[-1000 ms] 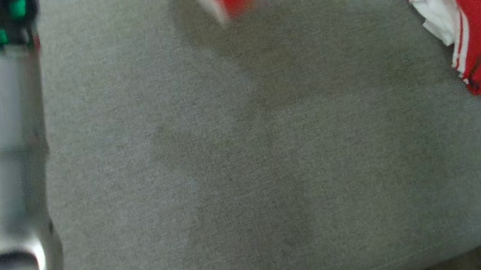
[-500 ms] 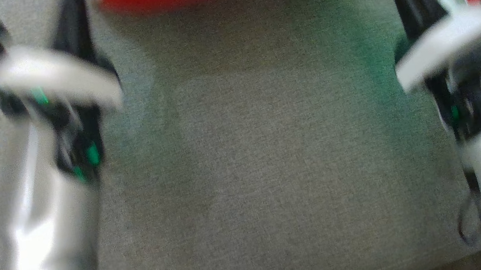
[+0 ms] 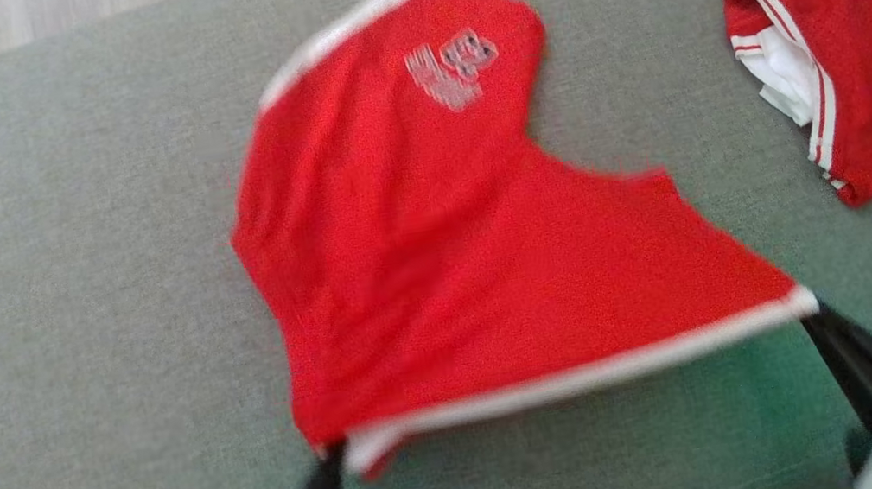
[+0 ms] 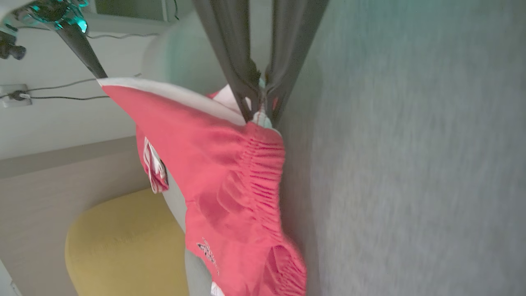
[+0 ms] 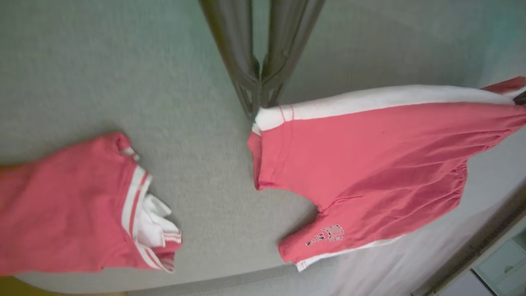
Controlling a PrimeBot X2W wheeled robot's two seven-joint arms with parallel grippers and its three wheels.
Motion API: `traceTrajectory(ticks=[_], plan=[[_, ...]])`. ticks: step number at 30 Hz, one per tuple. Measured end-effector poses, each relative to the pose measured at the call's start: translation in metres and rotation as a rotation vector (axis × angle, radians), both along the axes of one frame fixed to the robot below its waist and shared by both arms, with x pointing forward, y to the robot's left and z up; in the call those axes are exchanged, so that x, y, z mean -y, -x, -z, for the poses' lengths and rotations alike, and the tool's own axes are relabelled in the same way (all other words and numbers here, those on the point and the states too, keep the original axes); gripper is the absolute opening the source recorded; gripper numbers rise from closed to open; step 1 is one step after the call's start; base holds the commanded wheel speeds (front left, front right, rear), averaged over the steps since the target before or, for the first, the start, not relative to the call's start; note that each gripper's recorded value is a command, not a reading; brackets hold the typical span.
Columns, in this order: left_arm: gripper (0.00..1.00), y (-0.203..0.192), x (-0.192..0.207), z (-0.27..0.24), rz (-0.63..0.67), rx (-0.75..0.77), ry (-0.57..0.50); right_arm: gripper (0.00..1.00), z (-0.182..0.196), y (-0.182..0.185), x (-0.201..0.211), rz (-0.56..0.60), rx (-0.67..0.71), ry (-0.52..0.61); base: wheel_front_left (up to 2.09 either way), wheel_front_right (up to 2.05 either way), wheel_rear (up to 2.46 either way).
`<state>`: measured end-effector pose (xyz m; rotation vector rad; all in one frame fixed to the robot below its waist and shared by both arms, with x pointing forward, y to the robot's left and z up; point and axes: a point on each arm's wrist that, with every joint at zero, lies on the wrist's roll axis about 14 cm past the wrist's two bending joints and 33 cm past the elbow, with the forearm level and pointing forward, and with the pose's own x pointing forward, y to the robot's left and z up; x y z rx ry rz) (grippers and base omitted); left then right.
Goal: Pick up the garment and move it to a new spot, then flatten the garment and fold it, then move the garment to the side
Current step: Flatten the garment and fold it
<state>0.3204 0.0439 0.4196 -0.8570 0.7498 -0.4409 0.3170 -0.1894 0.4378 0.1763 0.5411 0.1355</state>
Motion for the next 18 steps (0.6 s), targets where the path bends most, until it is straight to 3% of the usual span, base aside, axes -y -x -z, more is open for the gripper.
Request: traceTrajectory(ticks=[3,6,13,14,18], plan=[[0.00,0.033,0.002,-0.009,0.003,-0.057,0.052,0.00,-0.002,0.028,0.003,0.018,-0.053,-0.001,0.00,0.00,0.00],[0.00,0.032,0.001,-0.023,-0.023,-0.048,0.084,0.00,-0.010,0.028,0.003,0.020,-0.053,-0.009,0.00,0.00,0.00],[0.00,-0.031,0.003,-0.066,-0.132,0.015,0.241,0.00,-0.044,-0.062,-0.020,-0.169,0.083,0.056,0.00,0.00,0.00],[0.00,-0.031,0.003,-0.066,-0.132,0.015,0.241,0.00,-0.044,-0.062,-0.020,-0.169,0.083,0.056,0.00,0.00,0.00],[0.00,-0.080,-0.013,-0.081,-0.260,0.020,0.304,0.00,-0.046,-0.118,-0.045,-0.279,0.069,0.050,0.00,0.00,0.00]])
